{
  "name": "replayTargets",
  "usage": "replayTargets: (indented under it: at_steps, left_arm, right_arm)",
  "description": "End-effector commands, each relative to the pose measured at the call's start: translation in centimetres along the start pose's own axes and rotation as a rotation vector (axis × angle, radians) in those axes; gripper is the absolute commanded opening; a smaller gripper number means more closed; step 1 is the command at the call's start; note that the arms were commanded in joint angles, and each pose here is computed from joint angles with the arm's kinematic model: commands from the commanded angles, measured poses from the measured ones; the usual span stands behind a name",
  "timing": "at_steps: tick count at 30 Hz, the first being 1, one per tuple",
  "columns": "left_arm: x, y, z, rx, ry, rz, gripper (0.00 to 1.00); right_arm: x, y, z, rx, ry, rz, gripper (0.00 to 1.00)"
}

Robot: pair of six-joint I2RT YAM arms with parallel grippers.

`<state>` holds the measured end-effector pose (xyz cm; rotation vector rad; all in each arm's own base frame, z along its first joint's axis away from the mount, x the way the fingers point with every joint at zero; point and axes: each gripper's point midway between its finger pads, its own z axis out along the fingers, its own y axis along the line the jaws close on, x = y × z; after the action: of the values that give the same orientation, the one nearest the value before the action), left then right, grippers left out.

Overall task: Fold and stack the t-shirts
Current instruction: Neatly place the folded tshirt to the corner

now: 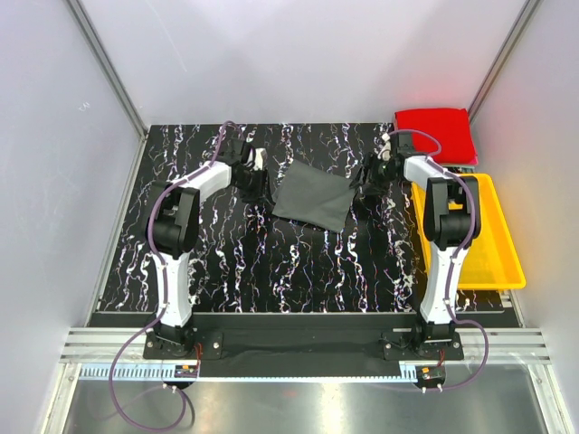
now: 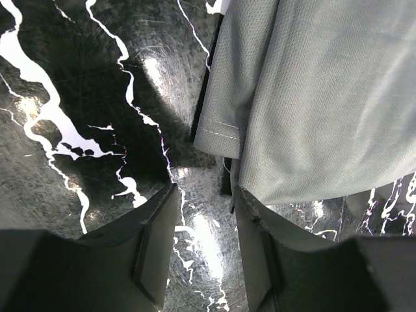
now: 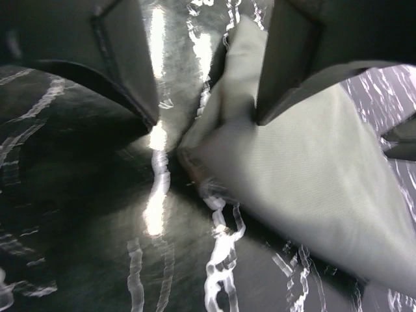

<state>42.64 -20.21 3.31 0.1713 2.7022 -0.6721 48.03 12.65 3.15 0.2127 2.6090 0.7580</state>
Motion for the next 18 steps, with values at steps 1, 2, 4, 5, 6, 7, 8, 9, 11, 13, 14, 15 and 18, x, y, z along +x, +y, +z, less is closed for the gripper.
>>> replayTargets:
  at_steps: [1,2,4,5,6,7,8,9,11,13,14,15,18]
  left_arm:
    - [-1.3,-0.2,-0.8,-0.008,-0.039,0.025,0.45]
    - [-1.6,-0.3,-1.1,-0.014,-0.045,0.023,0.44]
    - [-2.0,-0.4,-1.5,-0.023,-0.058,0.01,0.45]
    - [-2.0,-0.4,-1.7,-0.033,-0.054,-0.004,0.45]
    - [-2.5,-0.6,-2.1,-0.032,-0.065,-0.003,0.45]
    - [-2.6,-0.7,-2.2,-0.03,-0.067,-0.005,0.46]
    - [-2.9,-0.9,-2.6,-0.03,-0.08,-0.013,0.46]
    - [-3.2,-1.0,-2.8,-0.034,-0.088,-0.015,0.46]
    - [-3.6,-1.0,-3.5,-0.055,-0.105,-0.025,0.46]
    - [-4.0,-1.2,-3.9,-0.054,-0.118,-0.024,0.46]
    - [-4.3,-1.6,-4.4,-0.051,-0.131,-0.023,0.46]
    - [-4.3,-1.8,-4.5,-0.042,-0.134,-0.023,0.46]
    - [-4.4,-4.0,-4.9,0.054,-0.156,-0.021,0.45]
  right_arm:
    - [-1.9,0.4,-0.2,-0.094,-0.051,-0.005,0.65]
    - [-1.8,0.4,0.0,-0.11,-0.046,-0.005,0.62]
    - [-1.8,1.1,0.3,-0.162,-0.043,-0.02,0.56]
    - [-1.7,1.1,0.6,-0.178,-0.041,-0.024,0.49]
    - [-1.7,1.2,0.6,-0.186,-0.04,-0.022,0.43]
    - [-1.6,1.1,0.7,-0.186,-0.038,-0.017,0.38]
    - [-1.5,1.0,0.8,-0.185,-0.035,-0.015,0.35]
    - [-1.5,0.8,1.0,-0.182,-0.035,-0.014,0.25]
    - [-1.6,0.7,1.1,-0.179,-0.038,-0.012,0.2]
    - [-1.6,0.6,1.1,-0.179,-0.038,-0.011,0.16]
    - [-1.7,0.6,1.1,-0.175,-0.039,-0.01,0.14]
    - [-1.8,0.6,1.2,-0.173,-0.043,-0.01,0.12]
    - [-1.9,0.3,1.2,-0.167,-0.044,-0.008,0.13]
